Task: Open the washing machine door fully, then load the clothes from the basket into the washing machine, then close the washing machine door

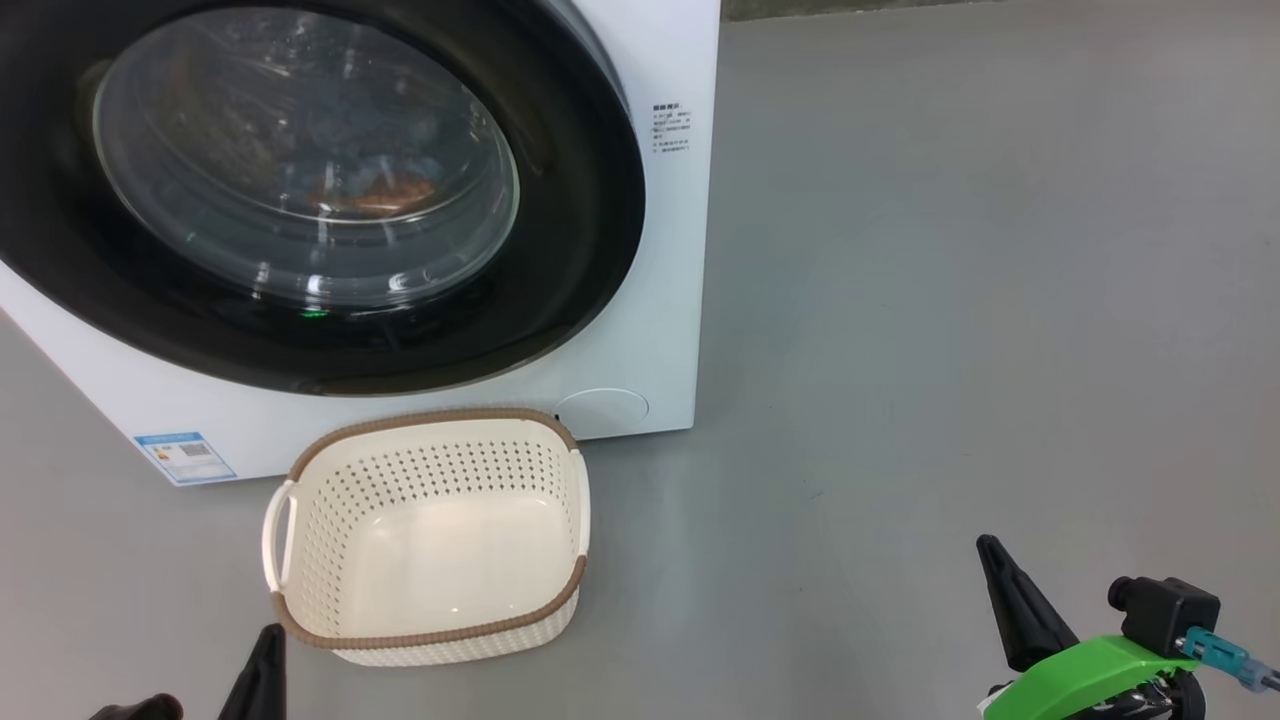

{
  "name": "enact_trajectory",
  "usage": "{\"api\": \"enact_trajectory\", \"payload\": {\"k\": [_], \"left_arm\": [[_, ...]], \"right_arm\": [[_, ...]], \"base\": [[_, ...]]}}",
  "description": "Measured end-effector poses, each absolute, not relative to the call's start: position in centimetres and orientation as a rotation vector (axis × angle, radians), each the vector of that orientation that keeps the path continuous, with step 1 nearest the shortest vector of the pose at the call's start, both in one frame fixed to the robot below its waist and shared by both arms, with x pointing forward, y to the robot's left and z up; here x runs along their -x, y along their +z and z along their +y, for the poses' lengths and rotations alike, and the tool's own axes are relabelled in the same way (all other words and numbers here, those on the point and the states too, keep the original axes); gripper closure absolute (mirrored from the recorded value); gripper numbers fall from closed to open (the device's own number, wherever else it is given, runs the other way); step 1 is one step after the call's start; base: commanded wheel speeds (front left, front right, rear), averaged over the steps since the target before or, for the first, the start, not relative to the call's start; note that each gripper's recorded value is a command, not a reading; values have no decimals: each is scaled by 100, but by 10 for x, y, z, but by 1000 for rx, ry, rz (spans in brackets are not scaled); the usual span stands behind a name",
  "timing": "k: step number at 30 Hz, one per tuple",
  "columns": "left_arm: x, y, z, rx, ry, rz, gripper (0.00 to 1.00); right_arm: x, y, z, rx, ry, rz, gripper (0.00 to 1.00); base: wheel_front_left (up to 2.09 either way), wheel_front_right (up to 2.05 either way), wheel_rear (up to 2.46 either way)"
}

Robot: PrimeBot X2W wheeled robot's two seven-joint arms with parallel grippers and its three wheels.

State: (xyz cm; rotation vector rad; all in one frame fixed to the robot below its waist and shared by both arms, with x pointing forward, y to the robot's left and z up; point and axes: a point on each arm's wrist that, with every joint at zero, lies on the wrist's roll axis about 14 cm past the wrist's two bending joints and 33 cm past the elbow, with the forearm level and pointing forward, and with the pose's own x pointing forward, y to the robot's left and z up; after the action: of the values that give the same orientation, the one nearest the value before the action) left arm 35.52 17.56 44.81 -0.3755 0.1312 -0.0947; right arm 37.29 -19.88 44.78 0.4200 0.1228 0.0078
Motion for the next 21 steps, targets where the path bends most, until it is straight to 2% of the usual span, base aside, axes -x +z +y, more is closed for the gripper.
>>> {"api": "enact_trajectory", "payload": {"k": [21], "left_arm": [[-354, 444, 182, 577, -23, 163, 100]], "right_arm": [[-377, 453, -203, -614, -43, 122, 100]], "base": [[0, 0, 0]]}}
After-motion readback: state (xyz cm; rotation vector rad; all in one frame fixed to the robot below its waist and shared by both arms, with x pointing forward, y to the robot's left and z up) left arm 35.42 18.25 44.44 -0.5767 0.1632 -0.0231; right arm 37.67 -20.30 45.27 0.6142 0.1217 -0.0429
